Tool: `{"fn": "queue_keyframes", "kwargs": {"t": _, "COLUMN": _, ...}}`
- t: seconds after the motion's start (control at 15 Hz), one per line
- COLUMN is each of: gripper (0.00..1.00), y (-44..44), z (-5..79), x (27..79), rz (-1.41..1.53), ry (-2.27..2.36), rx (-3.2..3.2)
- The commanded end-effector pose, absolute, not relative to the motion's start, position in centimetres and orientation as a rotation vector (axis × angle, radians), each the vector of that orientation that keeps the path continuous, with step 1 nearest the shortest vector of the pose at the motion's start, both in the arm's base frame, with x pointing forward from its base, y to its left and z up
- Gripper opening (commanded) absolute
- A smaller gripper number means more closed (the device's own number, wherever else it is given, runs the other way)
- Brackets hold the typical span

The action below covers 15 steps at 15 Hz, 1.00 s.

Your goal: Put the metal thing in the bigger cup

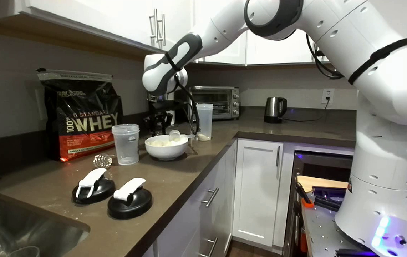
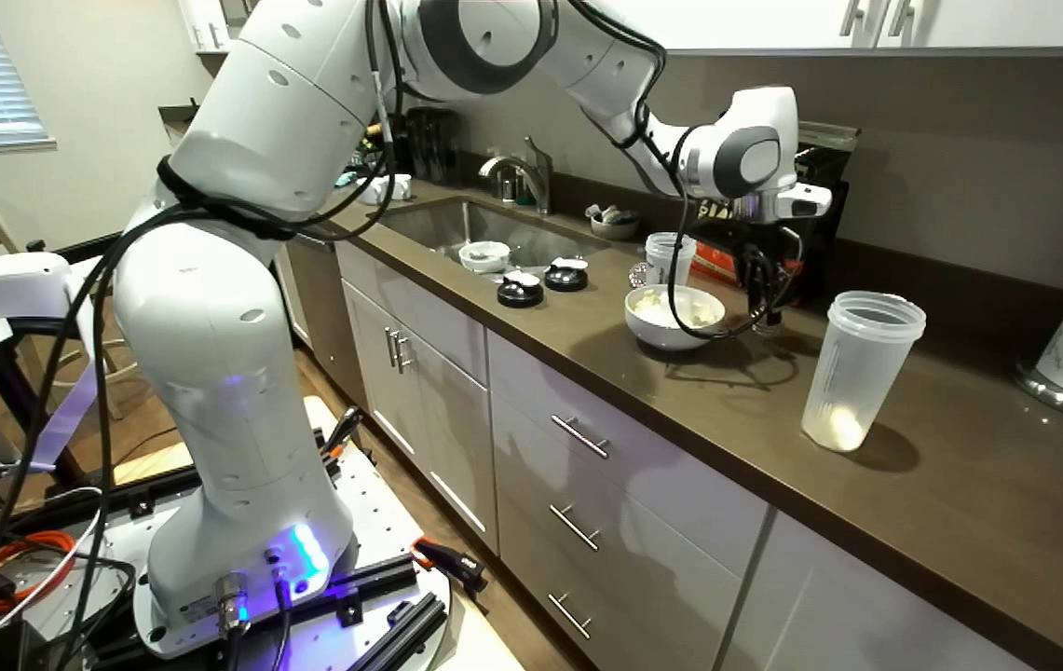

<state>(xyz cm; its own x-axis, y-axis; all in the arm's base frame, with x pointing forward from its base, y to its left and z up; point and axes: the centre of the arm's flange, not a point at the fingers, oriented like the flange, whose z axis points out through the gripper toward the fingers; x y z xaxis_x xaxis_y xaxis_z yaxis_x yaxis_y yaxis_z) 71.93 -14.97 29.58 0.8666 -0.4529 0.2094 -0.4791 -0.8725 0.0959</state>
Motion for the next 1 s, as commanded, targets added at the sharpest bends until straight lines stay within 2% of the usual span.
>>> {"fn": "queue_keyframes", "kwargs": {"t": 0.0, "gripper": 0.48, "y": -15.4, "z": 31.0, "x": 71.0, "rz": 0.286, "ry": -0.749, "rx": 2.917}}
{"fn": "queue_keyframes", "kwargs": {"t": 0.93, "gripper": 0.4, "y": -16.8, "z": 32.5, "x": 69.3, "rz": 0.321, "ry": -0.799, "rx": 2.908}}
